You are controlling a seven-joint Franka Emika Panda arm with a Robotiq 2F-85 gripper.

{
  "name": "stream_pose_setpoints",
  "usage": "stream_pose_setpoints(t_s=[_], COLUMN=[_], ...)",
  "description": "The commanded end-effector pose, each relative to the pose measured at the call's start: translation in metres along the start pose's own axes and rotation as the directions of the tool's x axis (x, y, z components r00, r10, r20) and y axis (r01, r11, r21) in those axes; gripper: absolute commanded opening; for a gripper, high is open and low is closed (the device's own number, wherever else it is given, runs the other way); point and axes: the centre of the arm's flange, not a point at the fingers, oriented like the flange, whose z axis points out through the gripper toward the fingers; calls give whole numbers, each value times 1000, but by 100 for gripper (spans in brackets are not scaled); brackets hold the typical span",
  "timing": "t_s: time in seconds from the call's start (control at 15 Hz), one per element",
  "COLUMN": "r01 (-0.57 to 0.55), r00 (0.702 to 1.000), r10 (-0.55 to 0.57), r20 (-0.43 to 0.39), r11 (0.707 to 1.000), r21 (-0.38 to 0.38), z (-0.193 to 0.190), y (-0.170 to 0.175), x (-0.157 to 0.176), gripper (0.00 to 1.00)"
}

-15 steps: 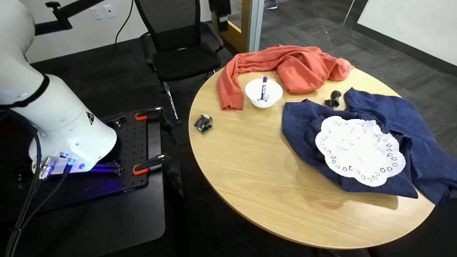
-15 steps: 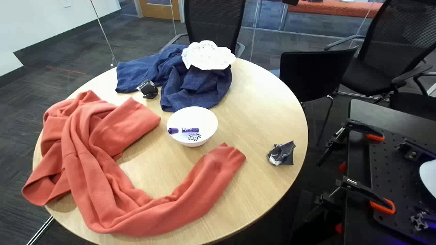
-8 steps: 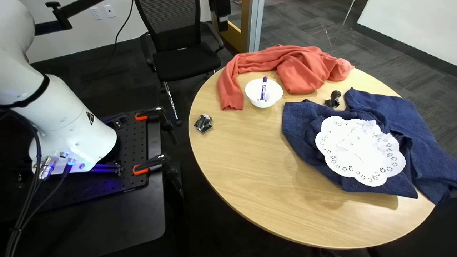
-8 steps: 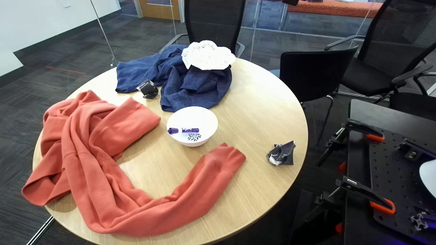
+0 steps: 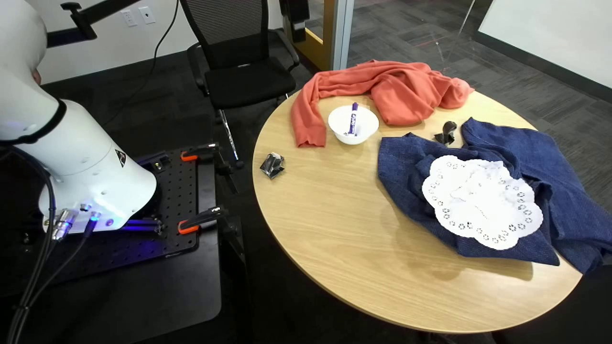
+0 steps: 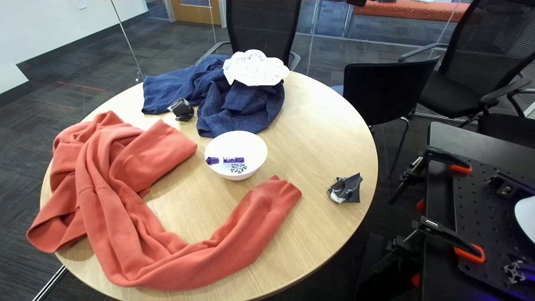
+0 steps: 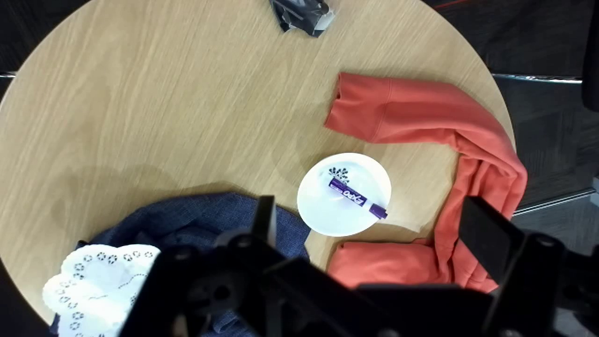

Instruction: Remove the marker from the bowl

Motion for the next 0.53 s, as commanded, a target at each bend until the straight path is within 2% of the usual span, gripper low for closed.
stream_pose_setpoints(t_s=[0.0, 0.2, 0.47], r01=[75, 118, 134], r00=[997, 993, 991], r10=[-75, -119, -134], r20=[-14, -13, -16], r11=[997, 993, 991], r21=[-17, -29, -9], z=[11, 20, 28], y=[-6, -7, -12], x=[16, 24, 30], gripper=[100, 100, 100])
